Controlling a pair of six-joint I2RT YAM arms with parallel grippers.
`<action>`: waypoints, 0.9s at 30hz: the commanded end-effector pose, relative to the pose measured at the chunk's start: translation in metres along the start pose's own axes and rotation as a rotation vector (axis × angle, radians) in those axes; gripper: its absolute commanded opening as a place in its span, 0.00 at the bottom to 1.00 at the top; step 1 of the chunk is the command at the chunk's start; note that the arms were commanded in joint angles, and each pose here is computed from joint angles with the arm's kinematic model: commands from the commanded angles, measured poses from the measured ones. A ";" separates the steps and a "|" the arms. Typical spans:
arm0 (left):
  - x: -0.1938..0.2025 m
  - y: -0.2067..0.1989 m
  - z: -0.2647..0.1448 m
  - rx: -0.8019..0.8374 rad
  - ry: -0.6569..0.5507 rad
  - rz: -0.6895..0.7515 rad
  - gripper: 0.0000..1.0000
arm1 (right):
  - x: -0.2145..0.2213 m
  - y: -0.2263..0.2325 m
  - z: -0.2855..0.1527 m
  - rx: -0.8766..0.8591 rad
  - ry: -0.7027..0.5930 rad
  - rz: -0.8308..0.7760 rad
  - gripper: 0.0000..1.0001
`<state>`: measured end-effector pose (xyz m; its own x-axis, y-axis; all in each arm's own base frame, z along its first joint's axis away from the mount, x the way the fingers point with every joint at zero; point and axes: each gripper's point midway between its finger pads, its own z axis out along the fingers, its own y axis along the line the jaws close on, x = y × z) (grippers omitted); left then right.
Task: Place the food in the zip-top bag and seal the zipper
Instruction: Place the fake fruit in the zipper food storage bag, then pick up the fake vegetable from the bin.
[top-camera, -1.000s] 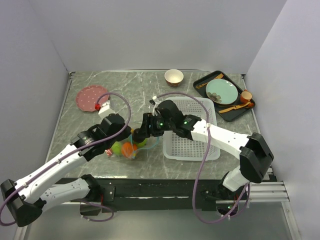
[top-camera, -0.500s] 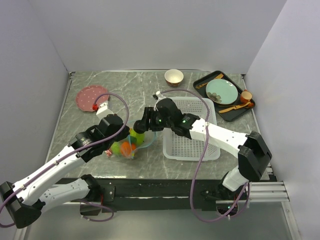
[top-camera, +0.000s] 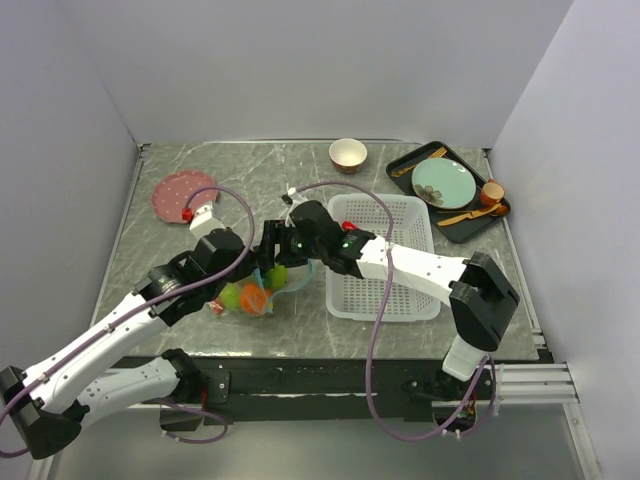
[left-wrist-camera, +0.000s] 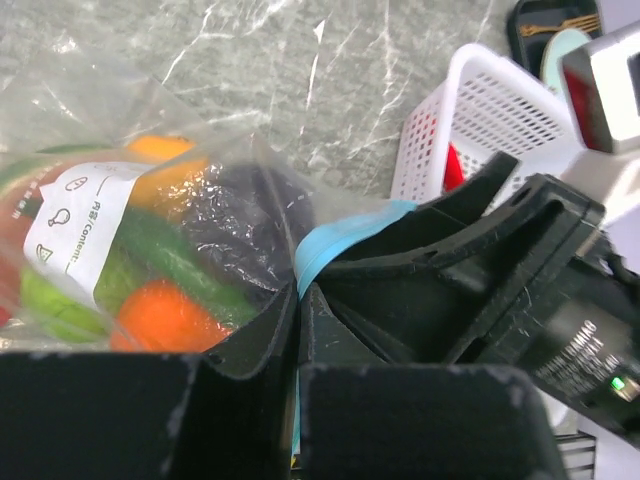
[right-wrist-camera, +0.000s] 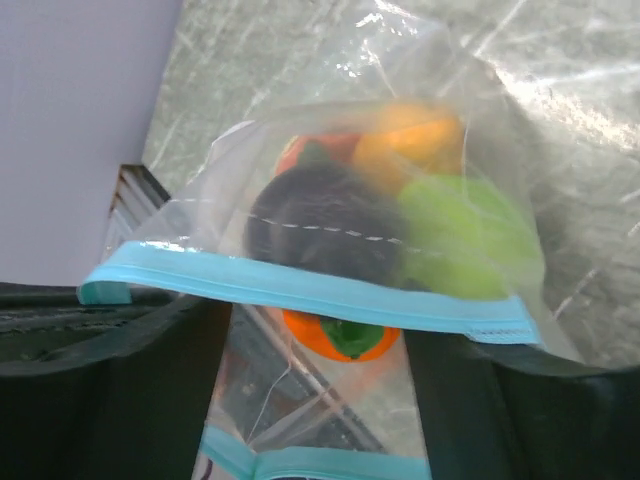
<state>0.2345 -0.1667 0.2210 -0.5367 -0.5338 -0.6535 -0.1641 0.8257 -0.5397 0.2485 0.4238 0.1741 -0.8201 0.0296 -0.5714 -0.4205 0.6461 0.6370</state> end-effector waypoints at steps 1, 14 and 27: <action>-0.026 -0.021 -0.016 0.082 -0.070 -0.072 0.08 | -0.021 0.045 -0.018 -0.189 -0.072 -0.046 0.85; -0.027 -0.015 -0.018 0.064 -0.076 -0.074 0.09 | -0.053 -0.005 -0.091 0.099 -0.277 -0.091 0.99; -0.013 -0.020 -0.005 0.060 -0.025 -0.050 0.08 | -0.029 -0.207 -0.166 0.635 -0.242 0.124 0.99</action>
<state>0.2352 -0.1669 0.2284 -0.5177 -0.5616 -0.6454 -0.1629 0.8053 -0.5701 0.2986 0.2051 0.2168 -0.5706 0.3286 -0.7527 -0.0905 0.8857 0.4553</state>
